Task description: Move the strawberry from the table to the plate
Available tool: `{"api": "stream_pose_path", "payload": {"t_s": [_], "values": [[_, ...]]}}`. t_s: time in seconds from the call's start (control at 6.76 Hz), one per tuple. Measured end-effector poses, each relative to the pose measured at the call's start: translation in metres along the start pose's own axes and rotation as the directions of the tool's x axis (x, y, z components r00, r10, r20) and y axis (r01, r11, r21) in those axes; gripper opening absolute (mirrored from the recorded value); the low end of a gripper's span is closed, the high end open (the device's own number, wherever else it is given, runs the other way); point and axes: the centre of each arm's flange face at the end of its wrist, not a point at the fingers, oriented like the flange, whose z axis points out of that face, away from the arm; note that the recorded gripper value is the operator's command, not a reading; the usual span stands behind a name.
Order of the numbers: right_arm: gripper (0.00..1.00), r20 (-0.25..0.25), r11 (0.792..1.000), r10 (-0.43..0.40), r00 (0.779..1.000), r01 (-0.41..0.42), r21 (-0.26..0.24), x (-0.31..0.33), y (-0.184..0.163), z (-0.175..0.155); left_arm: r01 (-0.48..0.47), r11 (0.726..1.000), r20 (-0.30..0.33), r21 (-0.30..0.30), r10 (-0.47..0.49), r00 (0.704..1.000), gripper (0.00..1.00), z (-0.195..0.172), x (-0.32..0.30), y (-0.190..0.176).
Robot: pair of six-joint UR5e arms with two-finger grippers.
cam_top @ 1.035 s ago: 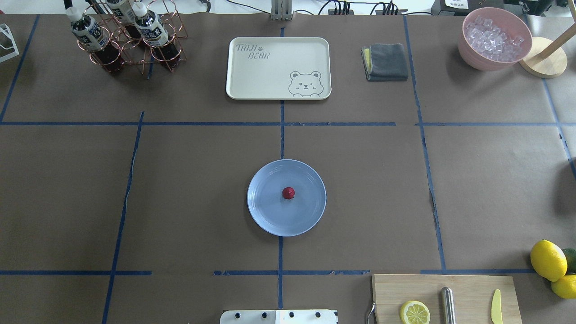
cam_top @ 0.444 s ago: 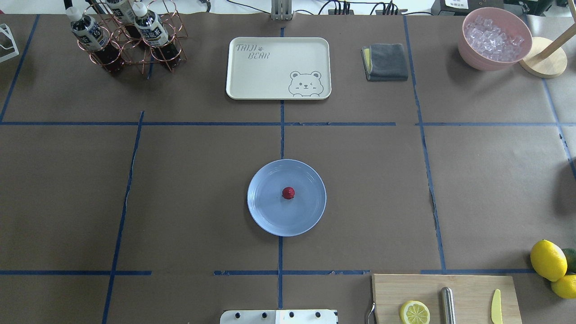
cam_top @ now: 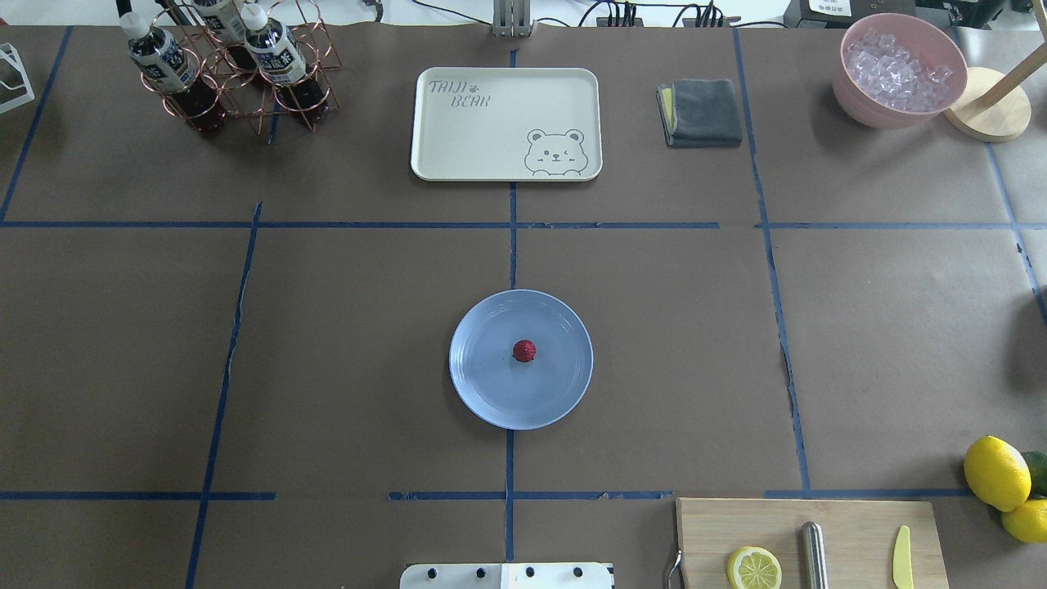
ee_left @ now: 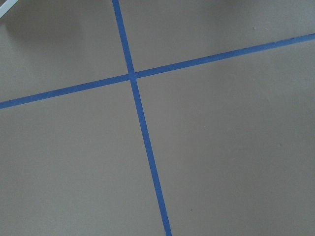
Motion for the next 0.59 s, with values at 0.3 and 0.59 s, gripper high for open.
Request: {"api": "stream_pose_path", "payload": {"t_s": [0.3, 0.59], "values": [[1.00, 0.000, 1.000, 0.003, 1.000, -0.003, 0.000, 0.0001, 0.0000, 0.0001, -0.033, 0.999, 0.003, 0.004, 0.033, 0.999, 1.00, -0.0014, -0.0011, 0.0002], [1.00, 0.000, 1.000, 0.004, 1.000, -0.004, 0.001, -0.0002, -0.0006, -0.0002, -0.039, 0.999, 0.005, 0.005, 0.039, 0.999, 1.00, -0.0022, -0.0009, -0.0007]]}}
